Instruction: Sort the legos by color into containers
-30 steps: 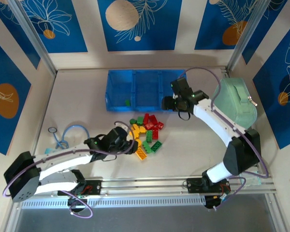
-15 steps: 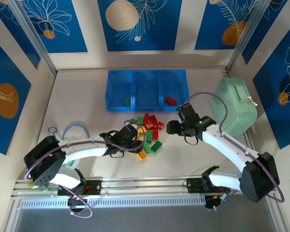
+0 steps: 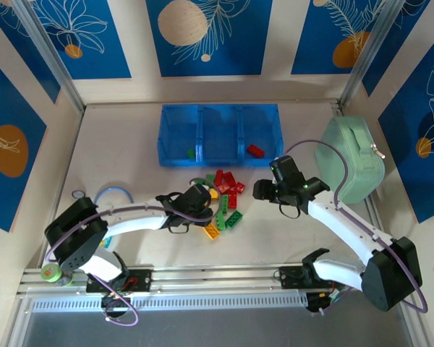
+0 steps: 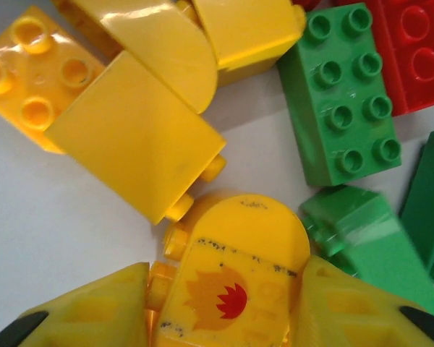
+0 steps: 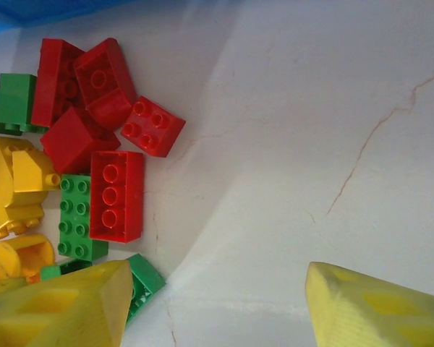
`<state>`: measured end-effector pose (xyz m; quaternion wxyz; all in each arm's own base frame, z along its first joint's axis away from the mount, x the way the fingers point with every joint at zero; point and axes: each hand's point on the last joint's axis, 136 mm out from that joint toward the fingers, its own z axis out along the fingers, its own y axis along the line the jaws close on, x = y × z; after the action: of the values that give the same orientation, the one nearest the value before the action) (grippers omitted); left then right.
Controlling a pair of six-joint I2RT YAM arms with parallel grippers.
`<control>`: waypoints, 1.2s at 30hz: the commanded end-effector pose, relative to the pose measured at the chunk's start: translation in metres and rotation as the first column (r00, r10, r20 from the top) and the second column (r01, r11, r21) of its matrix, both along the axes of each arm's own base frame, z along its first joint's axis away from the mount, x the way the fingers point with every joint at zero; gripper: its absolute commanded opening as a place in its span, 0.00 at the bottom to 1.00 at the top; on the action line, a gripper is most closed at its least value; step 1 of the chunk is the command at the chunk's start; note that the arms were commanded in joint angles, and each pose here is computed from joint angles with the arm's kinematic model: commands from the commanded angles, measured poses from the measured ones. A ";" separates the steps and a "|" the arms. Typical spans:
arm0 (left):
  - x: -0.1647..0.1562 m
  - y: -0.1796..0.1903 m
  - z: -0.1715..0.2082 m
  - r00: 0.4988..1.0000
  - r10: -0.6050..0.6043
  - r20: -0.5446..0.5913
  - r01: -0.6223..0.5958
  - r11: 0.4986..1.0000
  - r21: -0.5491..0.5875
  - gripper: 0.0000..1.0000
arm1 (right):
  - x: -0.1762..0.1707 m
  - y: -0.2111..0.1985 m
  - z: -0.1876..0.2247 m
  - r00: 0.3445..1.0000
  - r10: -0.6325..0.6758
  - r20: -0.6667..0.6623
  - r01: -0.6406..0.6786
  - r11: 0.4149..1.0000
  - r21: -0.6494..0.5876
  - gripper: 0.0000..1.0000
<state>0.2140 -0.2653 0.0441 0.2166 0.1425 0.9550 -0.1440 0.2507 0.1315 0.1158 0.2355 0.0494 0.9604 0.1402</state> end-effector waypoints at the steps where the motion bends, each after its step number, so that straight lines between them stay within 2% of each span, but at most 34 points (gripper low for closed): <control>1: 0.005 0.005 0.036 0.998 0.010 0.070 -0.010 1.000 -0.008 0.37 | -0.003 0.000 0.001 1.000 -0.013 0.003 0.013 0.999 0.032 0.65; 9: 0.034 0.002 0.099 0.977 0.017 0.211 -0.009 0.999 -0.040 0.36 | -0.005 0.001 -0.001 1.000 -0.015 0.001 0.015 0.999 0.050 0.64; 16: 0.092 -0.023 0.129 0.967 0.043 0.253 -0.016 0.994 -0.108 0.35 | -0.017 0.003 -0.002 1.000 -0.006 -0.012 0.007 0.997 0.080 0.64; 24: 0.174 -0.047 0.135 0.961 0.053 0.271 -0.034 0.997 -0.073 0.35 | -0.032 0.003 -0.008 0.999 0.004 -0.035 -0.001 0.994 0.107 0.64; 28: 0.211 -0.051 0.125 0.964 0.069 0.257 -0.060 0.997 -0.041 0.35 | -0.037 0.005 -0.009 0.999 0.011 -0.039 -0.006 0.993 0.118 0.64; 36: 0.240 -0.059 0.100 0.967 0.074 0.243 -0.075 0.997 -0.005 0.38 | -0.046 0.002 -0.008 0.999 0.024 -0.037 -0.020 0.994 0.112 0.64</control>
<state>0.4486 -0.3245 0.1457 0.3411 0.1135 0.9249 -0.1237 0.2155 0.1338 0.1110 0.2275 0.0561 0.9534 0.1902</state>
